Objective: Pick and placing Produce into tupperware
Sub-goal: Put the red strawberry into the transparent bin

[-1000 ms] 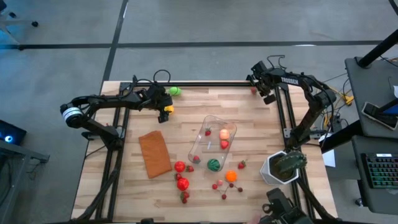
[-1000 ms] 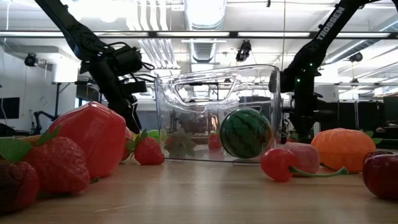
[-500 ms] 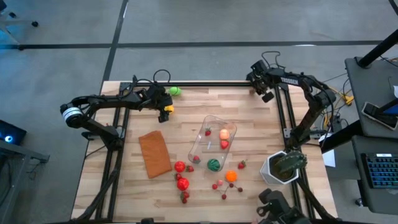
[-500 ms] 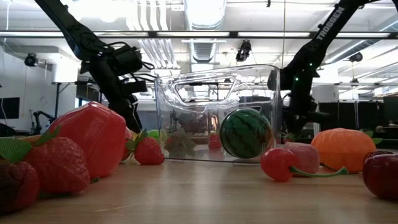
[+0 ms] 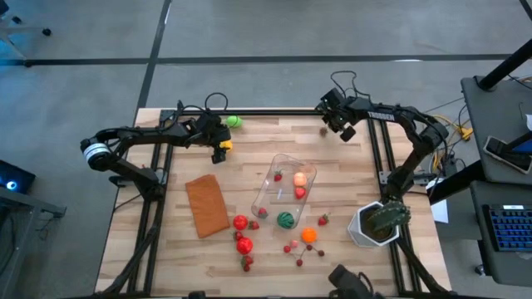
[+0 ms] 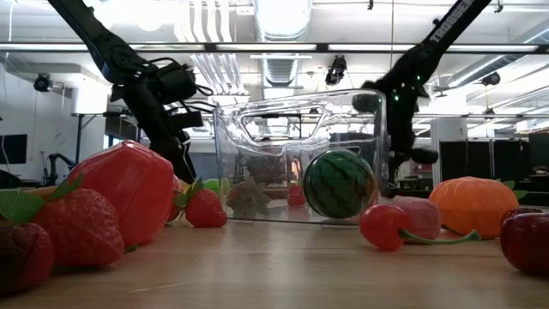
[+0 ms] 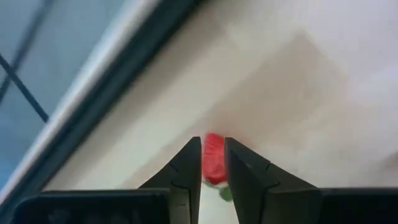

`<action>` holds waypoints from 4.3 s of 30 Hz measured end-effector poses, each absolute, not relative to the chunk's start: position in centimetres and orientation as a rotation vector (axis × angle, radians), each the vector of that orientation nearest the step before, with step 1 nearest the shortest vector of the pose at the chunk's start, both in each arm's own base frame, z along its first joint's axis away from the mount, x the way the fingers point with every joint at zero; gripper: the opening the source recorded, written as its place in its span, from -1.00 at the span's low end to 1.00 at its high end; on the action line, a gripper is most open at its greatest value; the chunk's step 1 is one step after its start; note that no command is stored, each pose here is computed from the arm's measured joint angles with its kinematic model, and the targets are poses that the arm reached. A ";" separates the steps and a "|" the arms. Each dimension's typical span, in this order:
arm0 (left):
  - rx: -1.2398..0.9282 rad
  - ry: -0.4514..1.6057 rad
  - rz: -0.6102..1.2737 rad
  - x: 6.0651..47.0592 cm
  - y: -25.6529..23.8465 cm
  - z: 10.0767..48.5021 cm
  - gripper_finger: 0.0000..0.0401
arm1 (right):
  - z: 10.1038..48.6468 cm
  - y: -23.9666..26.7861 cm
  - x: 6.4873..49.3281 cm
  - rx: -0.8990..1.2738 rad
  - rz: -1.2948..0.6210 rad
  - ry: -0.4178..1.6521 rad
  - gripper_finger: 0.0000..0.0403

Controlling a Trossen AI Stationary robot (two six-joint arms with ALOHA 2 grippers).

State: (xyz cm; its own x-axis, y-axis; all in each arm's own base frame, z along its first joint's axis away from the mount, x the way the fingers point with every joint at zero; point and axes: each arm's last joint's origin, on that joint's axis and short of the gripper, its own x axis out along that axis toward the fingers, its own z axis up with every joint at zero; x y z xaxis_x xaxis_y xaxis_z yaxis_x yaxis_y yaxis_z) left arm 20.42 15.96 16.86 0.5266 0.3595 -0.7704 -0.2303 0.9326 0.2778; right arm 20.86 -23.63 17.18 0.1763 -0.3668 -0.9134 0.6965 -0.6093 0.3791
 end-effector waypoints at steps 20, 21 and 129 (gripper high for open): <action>0.150 0.949 0.356 20.5 16.0 17.0 0.30 | 23.7 -21.4 20.9 1.139 -1.517 0.175 -0.67; 0.150 0.949 0.357 20.5 16.0 17.0 0.30 | 24.0 -21.2 20.8 1.146 -1.486 0.178 -0.67; 0.087 0.937 0.419 20.6 16.2 17.2 0.30 | 14.4 -24.7 24.3 1.006 -1.196 1.038 -0.07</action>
